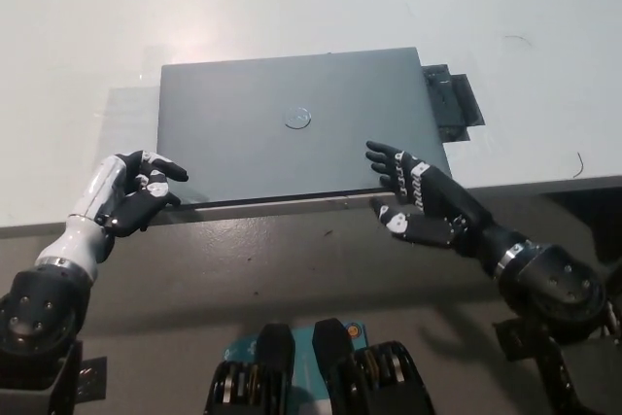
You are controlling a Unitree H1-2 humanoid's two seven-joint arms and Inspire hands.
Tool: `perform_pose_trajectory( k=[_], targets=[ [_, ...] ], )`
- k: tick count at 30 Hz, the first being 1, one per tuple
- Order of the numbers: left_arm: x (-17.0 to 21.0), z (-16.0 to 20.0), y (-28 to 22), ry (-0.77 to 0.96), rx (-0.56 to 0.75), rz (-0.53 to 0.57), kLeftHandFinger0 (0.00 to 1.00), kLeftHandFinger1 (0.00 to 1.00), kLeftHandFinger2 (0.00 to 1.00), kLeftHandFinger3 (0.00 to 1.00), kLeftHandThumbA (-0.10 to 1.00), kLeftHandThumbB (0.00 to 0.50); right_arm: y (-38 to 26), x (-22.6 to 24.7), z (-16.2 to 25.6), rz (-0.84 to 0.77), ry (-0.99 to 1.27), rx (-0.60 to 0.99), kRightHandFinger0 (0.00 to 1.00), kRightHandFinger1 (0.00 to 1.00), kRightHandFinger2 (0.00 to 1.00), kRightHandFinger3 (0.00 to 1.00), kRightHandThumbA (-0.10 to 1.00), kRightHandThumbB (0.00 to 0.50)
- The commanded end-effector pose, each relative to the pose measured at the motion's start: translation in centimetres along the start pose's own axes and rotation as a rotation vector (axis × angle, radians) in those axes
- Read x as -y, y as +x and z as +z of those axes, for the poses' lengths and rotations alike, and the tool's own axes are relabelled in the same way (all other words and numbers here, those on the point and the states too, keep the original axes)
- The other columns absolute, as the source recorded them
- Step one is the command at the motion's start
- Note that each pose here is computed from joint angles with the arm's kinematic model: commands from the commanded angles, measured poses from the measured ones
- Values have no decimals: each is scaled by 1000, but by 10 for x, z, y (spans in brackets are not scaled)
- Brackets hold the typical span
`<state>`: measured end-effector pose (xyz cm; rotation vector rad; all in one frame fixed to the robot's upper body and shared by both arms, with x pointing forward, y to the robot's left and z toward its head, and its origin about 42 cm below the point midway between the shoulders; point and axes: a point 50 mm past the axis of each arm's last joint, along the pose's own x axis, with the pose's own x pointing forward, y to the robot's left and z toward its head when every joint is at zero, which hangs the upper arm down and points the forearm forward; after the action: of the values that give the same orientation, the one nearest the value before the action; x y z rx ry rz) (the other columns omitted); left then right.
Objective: The robot uses its right hand to push down on the lid of a laptop kept in the middle of the desk to close it
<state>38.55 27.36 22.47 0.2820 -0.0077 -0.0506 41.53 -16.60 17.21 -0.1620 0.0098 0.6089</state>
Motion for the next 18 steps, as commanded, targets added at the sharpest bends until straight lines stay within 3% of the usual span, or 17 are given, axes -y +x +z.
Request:
perform_pose_trajectory(
  k=[1, 3, 7, 12, 13, 15, 17, 18],
  targets=[
    [-13, 16, 7, 42, 26, 9, 128, 403, 524, 555, -14, 175, -2, -11, -13, 3, 22, -17, 1000, 1000, 1000, 1000, 453, 402],
    [-14, 17, 6, 43, 30, 3, 143, 417, 536, 565, -24, 164, -6, -15, -22, -4, 50, -27, 1000, 1000, 1000, 1000, 467, 431],
    [-14, 15, 5, 33, 24, 17, 106, 396, 503, 520, -36, 180, -13, -19, -32, -3, 61, -38, 1000, 1000, 1000, 1000, 465, 398],
    [-13, 12, 4, 23, 17, 9, 83, 373, 481, 501, -20, 184, -7, -6, -17, -17, 48, -12, 1000, 1000, 1000, 1000, 427, 400],
    [-13, 10, 3, 22, 13, 10, 80, 373, 487, 503, -23, 179, -7, -5, -15, -17, 49, -8, 1000, 1000, 1000, 1000, 460, 395],
    [-14, 8, 1, 30, 7, 15, 89, 390, 504, 510, -1, 185, -5, -1, -5, -28, 33, 7, 1000, 1000, 1000, 1000, 372, 399],
    [-14, 8, 1, 26, 7, 14, 98, 391, 509, 533, -11, 179, -4, 5, 7, -31, 15, 29, 1000, 1000, 1000, 1000, 354, 383],
    [-14, 7, 1, 30, 4, 15, 109, 398, 521, 549, -6, 179, -5, 11, 18, -21, 3, 76, 1000, 1000, 1000, 1000, 316, 328]
  ],
)
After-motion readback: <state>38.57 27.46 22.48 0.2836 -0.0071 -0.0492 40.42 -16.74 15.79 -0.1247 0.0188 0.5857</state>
